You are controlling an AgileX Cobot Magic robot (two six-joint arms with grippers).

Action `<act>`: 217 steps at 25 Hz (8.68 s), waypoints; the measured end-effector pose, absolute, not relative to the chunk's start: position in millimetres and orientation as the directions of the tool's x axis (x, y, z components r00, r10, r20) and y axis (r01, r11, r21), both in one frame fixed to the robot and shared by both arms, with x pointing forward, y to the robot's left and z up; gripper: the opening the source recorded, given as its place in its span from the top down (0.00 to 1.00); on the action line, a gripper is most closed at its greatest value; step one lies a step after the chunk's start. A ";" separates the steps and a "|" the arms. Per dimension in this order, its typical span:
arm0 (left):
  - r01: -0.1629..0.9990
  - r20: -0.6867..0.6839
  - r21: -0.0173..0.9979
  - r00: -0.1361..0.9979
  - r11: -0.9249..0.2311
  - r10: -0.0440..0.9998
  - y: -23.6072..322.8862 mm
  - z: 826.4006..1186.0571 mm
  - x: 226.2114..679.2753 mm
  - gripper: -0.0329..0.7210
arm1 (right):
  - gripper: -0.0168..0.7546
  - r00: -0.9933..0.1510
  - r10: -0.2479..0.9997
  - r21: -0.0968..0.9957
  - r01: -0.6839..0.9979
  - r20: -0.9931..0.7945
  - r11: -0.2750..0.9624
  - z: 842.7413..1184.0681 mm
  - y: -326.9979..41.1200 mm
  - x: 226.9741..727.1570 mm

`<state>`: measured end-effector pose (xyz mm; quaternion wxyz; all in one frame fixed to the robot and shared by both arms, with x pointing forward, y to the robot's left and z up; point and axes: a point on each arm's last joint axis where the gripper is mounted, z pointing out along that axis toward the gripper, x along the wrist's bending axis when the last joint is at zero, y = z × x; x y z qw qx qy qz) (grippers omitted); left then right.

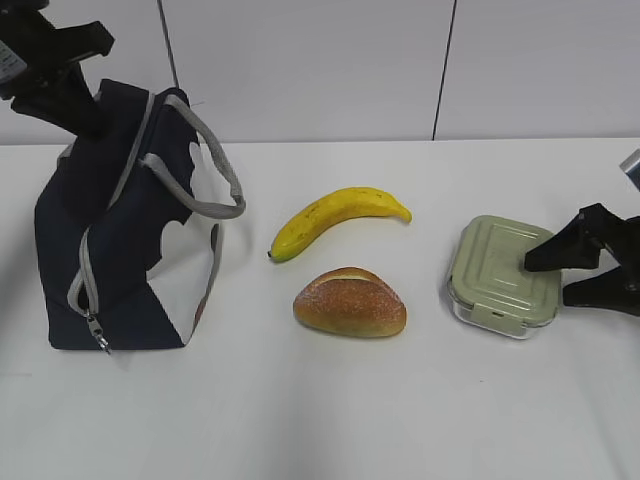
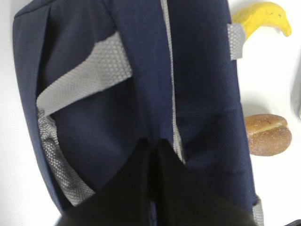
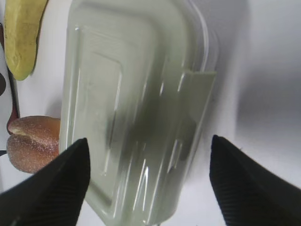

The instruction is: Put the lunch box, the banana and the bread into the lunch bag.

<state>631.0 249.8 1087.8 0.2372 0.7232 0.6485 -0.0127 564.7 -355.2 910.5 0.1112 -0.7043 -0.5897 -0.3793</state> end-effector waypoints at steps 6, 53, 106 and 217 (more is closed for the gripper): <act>0.944 -0.326 0.327 0.159 -0.047 0.932 249.8 1087.8 631.0 0.96 | 0.22 -0.011 0.717 0.299 0.913 0.697 -0.277 900.2 -353.7 567.6; 0.944 -0.325 0.328 0.162 -0.049 0.932 249.8 1087.8 631.0 0.96 | 0.29 -0.024 0.576 0.269 0.900 0.817 -0.344 871.2 -363.5 568.1; 0.945 -0.459 0.327 0.152 0.007 0.875 238.3 1093.2 631.0 0.96 | 0.48 -0.198 0.496 0.332 0.923 0.845 -0.196 1013.3 -255.4 657.8; 0.951 -0.520 0.309 0.150 0.022 0.841 233.7 1095.8 629.4 0.96 | 0.38 -0.395 0.681 0.462 0.882 0.616 0.094 966.7 9.4 660.2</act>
